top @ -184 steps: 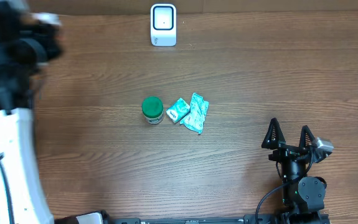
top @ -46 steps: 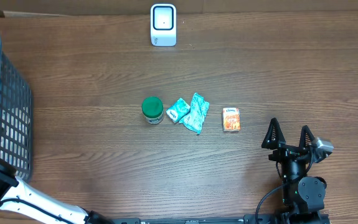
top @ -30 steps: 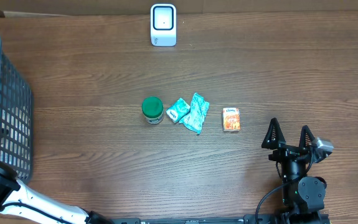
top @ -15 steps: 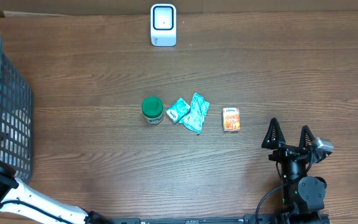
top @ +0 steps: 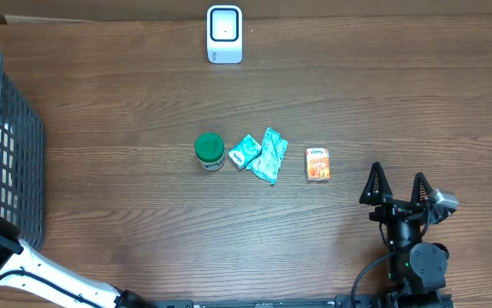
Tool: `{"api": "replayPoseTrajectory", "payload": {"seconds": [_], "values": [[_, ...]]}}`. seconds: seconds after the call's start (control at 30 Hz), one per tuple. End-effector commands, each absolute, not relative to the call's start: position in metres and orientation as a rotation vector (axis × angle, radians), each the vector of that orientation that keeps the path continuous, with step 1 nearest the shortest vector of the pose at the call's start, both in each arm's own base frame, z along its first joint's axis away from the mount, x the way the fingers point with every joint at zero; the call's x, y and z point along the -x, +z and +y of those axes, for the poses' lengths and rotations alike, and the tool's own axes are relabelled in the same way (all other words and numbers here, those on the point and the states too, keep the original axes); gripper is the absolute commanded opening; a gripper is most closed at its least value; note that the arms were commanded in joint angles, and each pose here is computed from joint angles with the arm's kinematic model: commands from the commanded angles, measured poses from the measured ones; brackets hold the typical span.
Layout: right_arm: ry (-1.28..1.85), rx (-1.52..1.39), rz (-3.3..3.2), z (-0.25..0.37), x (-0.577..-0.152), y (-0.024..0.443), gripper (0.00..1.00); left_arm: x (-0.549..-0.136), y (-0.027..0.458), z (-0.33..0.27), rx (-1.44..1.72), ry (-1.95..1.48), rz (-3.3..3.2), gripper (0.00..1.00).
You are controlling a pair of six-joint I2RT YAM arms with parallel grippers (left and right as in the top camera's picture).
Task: Scan the item barcode
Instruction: 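Reach into the basket and grasp the clear plastic bag with left gripper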
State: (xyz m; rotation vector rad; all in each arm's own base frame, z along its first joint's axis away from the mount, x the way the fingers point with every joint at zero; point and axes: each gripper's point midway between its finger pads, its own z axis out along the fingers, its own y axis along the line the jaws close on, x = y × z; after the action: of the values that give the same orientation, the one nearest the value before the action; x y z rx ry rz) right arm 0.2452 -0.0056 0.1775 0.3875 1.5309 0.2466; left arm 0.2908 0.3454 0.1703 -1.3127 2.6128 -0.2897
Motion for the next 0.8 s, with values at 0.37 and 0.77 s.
{"api": "replayPoseTrajectory", "payload": {"seconds": [0.37,0.77], "values": [[0.237,-0.386,1.527,-0.006,-0.245,0.176,1.00,-0.320,0.346,0.314,1.097,-0.273,2.151,0.12],[0.237,-0.386,1.527,-0.006,-0.245,0.176,1.00,-0.276,0.286,0.339,1.250,0.032,2.409,0.72]]}}
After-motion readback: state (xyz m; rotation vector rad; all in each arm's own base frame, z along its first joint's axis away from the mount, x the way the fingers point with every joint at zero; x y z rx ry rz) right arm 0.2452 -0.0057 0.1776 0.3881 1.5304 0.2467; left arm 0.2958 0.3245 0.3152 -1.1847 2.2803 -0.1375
